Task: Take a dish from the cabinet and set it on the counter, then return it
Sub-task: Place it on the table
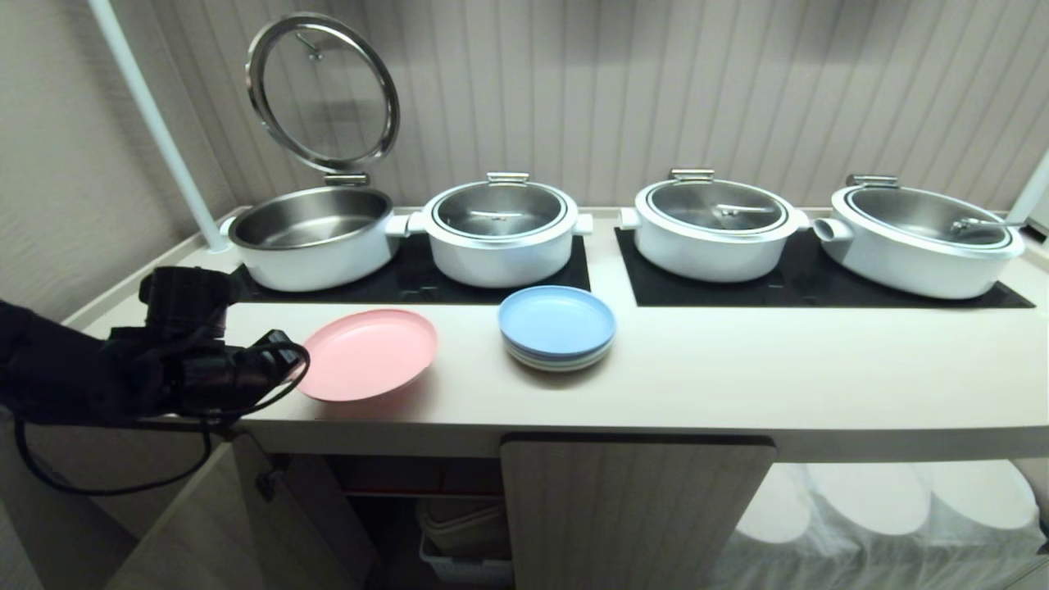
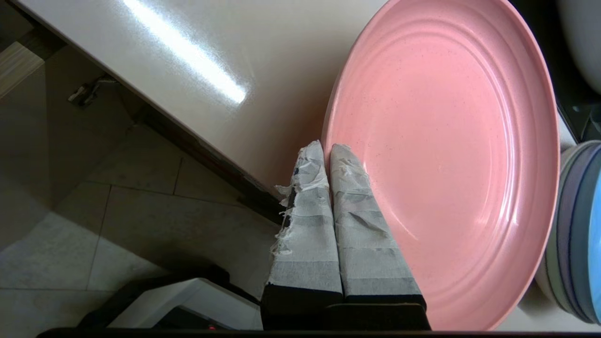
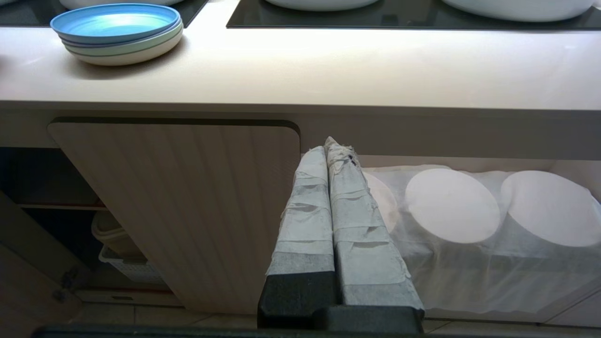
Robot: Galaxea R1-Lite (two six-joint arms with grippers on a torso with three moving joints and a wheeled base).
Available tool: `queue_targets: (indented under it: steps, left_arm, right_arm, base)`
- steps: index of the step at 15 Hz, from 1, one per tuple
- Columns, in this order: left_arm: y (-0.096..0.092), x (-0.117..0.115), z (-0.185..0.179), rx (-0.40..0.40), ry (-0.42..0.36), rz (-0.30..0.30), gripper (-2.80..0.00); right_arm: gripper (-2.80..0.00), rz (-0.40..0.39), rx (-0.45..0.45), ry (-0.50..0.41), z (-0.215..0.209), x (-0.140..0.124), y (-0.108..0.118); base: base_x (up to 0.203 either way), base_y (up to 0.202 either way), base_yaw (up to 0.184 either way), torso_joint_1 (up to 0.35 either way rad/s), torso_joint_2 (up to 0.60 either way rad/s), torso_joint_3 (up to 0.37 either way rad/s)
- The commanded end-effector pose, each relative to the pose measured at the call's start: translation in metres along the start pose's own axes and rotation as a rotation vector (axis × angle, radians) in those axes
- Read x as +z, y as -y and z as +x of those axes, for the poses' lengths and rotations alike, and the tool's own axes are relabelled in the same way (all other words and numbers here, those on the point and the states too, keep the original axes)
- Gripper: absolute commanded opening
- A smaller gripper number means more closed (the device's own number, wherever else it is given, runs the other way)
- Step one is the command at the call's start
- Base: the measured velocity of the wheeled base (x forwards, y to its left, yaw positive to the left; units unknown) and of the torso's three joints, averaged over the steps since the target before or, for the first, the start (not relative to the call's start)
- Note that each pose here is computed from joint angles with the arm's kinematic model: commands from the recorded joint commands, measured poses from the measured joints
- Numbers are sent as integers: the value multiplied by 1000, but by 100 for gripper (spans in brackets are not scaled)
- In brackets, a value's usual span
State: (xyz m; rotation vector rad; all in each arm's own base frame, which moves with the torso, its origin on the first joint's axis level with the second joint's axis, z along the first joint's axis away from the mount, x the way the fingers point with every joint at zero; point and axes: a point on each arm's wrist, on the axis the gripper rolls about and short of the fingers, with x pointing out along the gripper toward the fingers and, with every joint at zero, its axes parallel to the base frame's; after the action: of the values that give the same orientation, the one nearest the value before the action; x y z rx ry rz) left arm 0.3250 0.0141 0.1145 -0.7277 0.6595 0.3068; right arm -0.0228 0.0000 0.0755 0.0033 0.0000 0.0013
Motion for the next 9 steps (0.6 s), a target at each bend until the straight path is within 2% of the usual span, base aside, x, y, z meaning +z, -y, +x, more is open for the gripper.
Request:
queue_targets:
  steps: [1, 9]
  left_arm:
    - [-1, 0, 11, 14, -10, -11, -280]
    - [3, 5, 32, 18, -5, -18, -280]
  right_arm:
    - [-280, 0, 0, 0, 0, 0, 0]
    - [-280, 0, 0, 0, 0, 0, 0]
  base:
    - [0, 0, 0, 0, 0, 0]
    - [0, 0, 0, 0, 0, 0]
